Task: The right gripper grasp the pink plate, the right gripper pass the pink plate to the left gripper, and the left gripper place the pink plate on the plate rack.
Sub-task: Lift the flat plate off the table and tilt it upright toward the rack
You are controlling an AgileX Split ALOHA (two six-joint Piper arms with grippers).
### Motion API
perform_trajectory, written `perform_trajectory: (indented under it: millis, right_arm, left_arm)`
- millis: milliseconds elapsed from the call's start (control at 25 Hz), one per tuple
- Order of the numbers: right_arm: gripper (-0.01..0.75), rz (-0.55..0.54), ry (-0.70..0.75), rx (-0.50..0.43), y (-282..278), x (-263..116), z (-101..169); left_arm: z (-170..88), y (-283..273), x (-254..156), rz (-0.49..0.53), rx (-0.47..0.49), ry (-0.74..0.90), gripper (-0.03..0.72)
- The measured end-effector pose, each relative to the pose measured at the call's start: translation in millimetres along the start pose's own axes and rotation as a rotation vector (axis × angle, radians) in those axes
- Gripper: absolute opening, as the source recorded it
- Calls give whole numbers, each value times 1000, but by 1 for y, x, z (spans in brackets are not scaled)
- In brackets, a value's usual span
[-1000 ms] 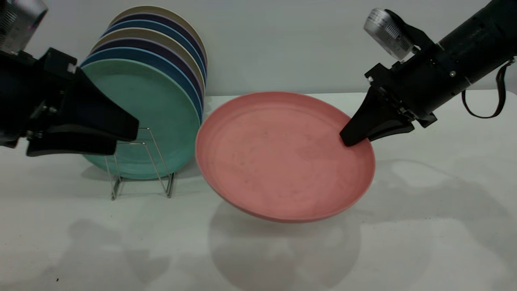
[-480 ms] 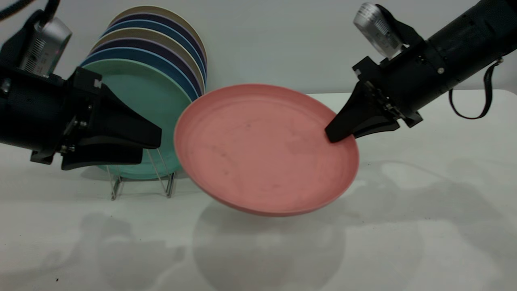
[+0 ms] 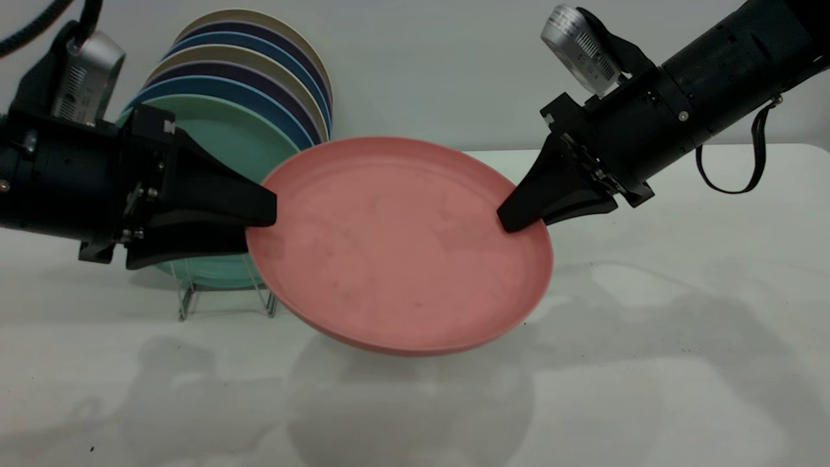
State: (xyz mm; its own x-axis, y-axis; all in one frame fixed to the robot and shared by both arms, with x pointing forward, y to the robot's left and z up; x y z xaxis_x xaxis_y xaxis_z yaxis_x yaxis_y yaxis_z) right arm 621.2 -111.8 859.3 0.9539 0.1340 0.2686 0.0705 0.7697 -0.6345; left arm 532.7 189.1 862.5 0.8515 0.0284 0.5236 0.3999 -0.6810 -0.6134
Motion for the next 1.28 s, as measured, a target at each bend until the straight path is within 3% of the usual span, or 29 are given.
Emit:
perform_trajectory:
  millis: [440,600,720,960,1120,1280]
  right_arm:
    - [21,2,-22,92,10,-1,24]
    - [23,0,-26,115,10,-1,28]
    - [25,2,-39,120,10,-2,28]
    - [48,4,-49,129,9,-2,30]
    - [115,4,-45,139,9,-2,31]
    - [269,5,-45,139,9,-2,31]
  left_arm:
    - [1,15,-7,7,-92,-57,412]
    - [-6,16,-7,3,-145,-63,313]
    - [-6,15,-5,-7,-150,-83,176]
    - [-3,16,-6,-4,-141,-89,168]
    - [-3,16,-6,-4,-142,-84,164]
    - [-4,16,-6,-2,-147,-79,157]
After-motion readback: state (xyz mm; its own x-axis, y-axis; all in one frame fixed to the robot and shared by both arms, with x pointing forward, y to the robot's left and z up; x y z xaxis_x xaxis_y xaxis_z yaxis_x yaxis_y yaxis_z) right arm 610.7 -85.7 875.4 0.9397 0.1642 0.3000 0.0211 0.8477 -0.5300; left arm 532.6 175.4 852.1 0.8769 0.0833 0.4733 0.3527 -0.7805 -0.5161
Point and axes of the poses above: a point on each arm's last joint axis where the gripper is mounted, y pointing out along that axis toward the gripper, z along the wrist's bending axis when the last joint is at zero, x = y × z, the point moved 6 cm from there along y, pointing out along that axis toward the gripper, and after that the axes turned 9 degrees about y, right-handed, at the moved point
